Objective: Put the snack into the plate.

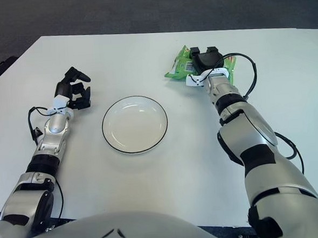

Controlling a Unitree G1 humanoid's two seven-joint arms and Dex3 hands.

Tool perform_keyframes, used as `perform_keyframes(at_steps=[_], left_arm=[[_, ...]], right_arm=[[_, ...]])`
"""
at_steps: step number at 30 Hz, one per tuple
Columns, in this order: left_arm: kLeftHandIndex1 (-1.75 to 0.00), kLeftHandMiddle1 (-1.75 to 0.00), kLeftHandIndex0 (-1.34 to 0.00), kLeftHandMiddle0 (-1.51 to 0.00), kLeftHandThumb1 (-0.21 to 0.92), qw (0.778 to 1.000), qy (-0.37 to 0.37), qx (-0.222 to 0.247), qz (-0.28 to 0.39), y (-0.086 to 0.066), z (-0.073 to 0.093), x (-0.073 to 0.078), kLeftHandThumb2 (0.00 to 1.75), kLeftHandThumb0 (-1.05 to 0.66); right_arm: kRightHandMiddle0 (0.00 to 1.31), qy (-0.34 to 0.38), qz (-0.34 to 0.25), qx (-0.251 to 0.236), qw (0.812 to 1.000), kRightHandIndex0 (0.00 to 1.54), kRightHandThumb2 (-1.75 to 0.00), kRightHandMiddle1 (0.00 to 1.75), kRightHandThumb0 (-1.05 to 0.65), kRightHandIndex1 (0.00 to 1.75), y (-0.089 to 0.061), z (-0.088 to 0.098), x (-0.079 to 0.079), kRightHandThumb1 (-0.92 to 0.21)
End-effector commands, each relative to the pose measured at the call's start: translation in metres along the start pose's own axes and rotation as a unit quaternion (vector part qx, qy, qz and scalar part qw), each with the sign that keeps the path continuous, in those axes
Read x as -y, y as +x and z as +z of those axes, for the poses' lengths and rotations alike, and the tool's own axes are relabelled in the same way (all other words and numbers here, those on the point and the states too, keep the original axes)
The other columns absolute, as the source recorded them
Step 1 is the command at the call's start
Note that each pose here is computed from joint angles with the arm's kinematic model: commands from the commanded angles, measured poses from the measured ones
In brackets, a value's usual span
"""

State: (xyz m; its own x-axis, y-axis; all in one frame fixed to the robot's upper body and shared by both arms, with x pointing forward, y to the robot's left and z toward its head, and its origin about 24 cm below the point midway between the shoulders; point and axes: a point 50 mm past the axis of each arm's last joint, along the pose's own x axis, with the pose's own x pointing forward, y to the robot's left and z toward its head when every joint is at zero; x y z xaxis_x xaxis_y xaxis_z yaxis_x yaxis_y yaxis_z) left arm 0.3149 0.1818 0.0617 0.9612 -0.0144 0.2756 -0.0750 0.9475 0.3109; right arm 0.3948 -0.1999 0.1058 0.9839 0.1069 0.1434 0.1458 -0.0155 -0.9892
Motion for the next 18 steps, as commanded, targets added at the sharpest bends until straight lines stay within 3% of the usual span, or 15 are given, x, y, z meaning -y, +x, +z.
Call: perform_keyframes(at_steps=[1,2,5,11,18], left_arm=[[-1.75,-1.75,-0.48,-1.08,0.48,0.993,0.002,-0.118,-0.016,-0.054,-0.050,0.009,1.11,-0.43],[-1.75,-1.75,-0.48,-1.08,0.48,0.993,0.002,-0.118,-0.016,-0.054,-0.050,0.009,1.11,-0.43],[-1.75,-1.75,-0.48,-1.07,0.48,0.993,0.002,-0.118,-0.017,-0.054,-0.050,0.009,1.11,-0.43],[-1.75,-1.75,-0.48,-1.07,0.49,0.993,0.000,-0.120,-0.017,-0.054,-0.051,0.009,1.10,-0.43],[-1.75,-1.75,-0.48,-1.09,0.48,0.993,-0.002,-0.119,-0.017,-0.053,-0.051,0.009,1.11,-0.43]], right_arm=[[0.64,0.030,0.007,0.012,0.999,0.71,-1.48,1.75,0.00,1.58,-0.013,0.000,-0.017,-0.13],[0.66,0.035,-0.006,0.017,0.999,0.79,-1.48,1.75,0.00,1.46,-0.012,-0.002,-0.013,-0.10],[0.65,0.046,-0.034,0.031,0.998,0.88,-1.53,1.75,0.00,1.45,-0.008,-0.005,0.001,-0.05],[0.61,0.073,-0.070,0.054,0.993,0.87,-1.56,1.75,0.00,1.55,-0.004,-0.008,0.020,-0.04],[0.58,0.158,-0.128,0.079,0.976,0.83,-1.57,1.75,0.00,1.63,0.001,0.000,0.046,-0.06]])
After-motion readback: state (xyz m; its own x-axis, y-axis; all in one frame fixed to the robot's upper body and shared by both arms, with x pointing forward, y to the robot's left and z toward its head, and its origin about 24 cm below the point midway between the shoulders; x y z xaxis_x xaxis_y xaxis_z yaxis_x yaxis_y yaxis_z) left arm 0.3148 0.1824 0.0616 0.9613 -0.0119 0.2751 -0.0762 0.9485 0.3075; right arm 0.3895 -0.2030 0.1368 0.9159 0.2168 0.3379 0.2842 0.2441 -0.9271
